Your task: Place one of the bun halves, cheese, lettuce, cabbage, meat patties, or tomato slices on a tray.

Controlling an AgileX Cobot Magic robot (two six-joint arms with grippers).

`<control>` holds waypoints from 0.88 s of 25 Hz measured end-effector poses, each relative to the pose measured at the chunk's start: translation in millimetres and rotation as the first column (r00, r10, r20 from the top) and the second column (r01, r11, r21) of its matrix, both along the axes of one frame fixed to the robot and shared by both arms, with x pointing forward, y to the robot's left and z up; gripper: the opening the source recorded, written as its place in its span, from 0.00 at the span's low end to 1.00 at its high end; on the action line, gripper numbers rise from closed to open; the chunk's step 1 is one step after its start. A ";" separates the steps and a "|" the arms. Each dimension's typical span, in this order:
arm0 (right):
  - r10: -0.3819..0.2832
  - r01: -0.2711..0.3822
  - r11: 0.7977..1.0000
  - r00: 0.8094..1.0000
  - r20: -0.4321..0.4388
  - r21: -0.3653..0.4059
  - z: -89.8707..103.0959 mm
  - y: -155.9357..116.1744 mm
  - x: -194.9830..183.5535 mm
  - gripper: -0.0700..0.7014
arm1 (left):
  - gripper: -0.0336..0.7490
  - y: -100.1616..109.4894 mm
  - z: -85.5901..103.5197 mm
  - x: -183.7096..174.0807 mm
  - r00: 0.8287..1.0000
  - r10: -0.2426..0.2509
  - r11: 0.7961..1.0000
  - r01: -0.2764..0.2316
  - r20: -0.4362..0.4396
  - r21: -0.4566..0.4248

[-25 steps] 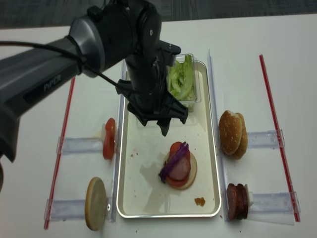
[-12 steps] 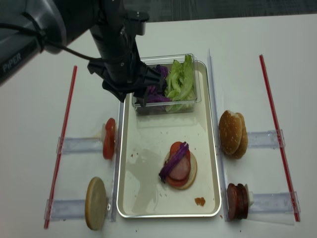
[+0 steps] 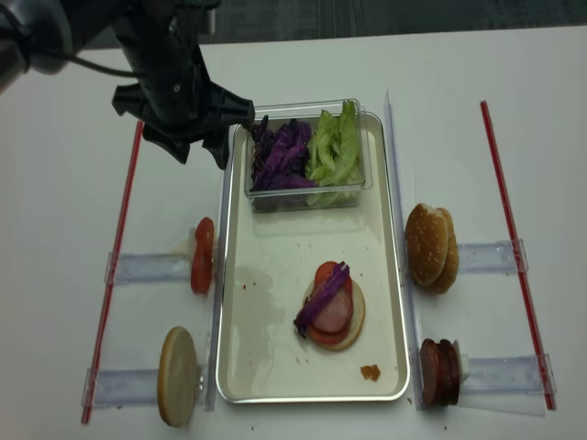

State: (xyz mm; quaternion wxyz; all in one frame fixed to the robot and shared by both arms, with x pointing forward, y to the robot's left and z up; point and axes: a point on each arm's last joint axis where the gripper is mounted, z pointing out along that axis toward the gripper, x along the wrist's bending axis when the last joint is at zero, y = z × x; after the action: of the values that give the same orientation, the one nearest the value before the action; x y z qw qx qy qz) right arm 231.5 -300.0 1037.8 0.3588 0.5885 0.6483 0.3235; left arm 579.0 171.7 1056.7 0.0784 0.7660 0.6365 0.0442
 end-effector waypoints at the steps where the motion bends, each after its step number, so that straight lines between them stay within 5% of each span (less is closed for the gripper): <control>1: 0.000 0.000 1.000 1.000 0.000 0.000 0.0 0.0 0.0 0.52 | 0.56 3.6 0.0 1.3 1.000 0.006 1.000 -0.006 0.000 0.001; 22: 0.000 0.000 1.000 1.000 0.000 0.000 0.0 0.0 0.0 0.52 | 0.55 96.0 15.7 5.0 0.987 0.156 0.986 -0.158 0.044 0.050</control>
State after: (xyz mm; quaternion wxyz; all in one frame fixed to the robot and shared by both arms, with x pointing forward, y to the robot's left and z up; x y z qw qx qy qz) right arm 231.5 -300.0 1037.8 0.3588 0.5885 0.6483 0.3235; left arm 584.0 267.7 1072.4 0.0672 0.7142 0.6918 0.0825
